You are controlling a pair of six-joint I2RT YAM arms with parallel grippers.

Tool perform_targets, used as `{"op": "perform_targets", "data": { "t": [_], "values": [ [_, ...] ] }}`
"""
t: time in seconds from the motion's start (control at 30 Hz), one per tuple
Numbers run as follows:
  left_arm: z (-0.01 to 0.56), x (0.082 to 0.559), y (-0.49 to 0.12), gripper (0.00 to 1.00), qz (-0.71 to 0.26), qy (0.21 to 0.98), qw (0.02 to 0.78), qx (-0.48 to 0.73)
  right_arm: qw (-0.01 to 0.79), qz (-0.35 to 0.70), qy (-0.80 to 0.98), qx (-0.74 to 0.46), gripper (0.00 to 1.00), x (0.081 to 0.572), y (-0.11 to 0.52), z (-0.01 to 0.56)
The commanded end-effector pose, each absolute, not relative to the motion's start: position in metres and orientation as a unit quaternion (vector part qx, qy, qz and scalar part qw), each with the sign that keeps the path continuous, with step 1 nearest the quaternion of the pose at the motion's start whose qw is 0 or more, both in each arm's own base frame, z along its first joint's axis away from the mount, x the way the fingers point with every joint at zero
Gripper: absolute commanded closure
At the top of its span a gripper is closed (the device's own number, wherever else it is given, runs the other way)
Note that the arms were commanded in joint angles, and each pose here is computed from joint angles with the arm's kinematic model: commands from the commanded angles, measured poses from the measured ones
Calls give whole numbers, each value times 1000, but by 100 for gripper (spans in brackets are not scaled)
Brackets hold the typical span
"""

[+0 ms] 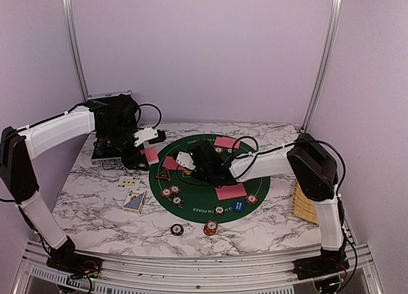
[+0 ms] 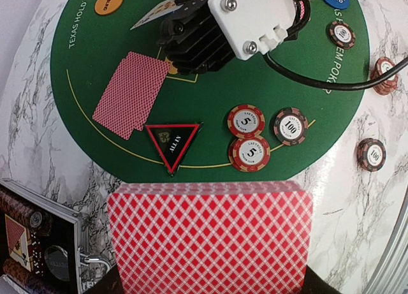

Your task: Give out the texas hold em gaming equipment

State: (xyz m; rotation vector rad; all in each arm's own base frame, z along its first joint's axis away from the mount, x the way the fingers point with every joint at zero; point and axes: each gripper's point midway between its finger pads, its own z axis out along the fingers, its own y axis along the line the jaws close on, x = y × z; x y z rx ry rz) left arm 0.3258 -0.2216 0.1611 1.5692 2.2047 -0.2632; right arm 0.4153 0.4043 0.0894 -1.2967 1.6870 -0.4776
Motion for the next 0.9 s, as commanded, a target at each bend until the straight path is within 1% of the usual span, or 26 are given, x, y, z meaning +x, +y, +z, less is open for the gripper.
{"op": "perform_targets", "data": {
  "t": [0.0, 0.17, 0.2, 0.37, 0.43, 0.5, 0.53, 0.57, 0.63, 0.8, 0.87],
  "values": [
    [173, 321, -220, 100, -102, 791, 219, 562, 448, -144, 691, -549, 100, 404, 423, 76],
    [177, 325, -223, 100, -104, 788, 224, 564, 410, -116, 707, -564, 100, 385, 415, 61],
    [177, 325, -223, 100, -106, 788, 223, 564, 403, -111, 711, -565, 97, 382, 413, 59],
    [180, 326, -225, 100, -110, 786, 222, 566, 379, -70, 722, -575, 69, 364, 411, 59],
    [181, 326, -226, 100, -111, 786, 222, 566, 379, -55, 725, -572, 61, 360, 411, 66],
    [181, 326, -227, 100, -113, 786, 222, 566, 380, -45, 730, -566, 37, 359, 410, 74],
    [181, 326, -227, 100, -113, 786, 222, 566, 380, -39, 733, -563, 28, 358, 409, 77],
    [182, 326, -227, 100, -114, 785, 222, 567, 382, -33, 738, -555, 21, 359, 407, 82],
    [181, 326, -228, 100, -115, 785, 221, 567, 388, -11, 757, -526, 16, 369, 398, 93],
    [181, 325, -229, 100, -118, 784, 220, 568, 417, 117, 810, -396, 16, 408, 363, 144],
    [180, 325, -229, 100, -118, 784, 219, 569, 416, 182, 817, -356, 16, 414, 355, 157]
  ]
}}
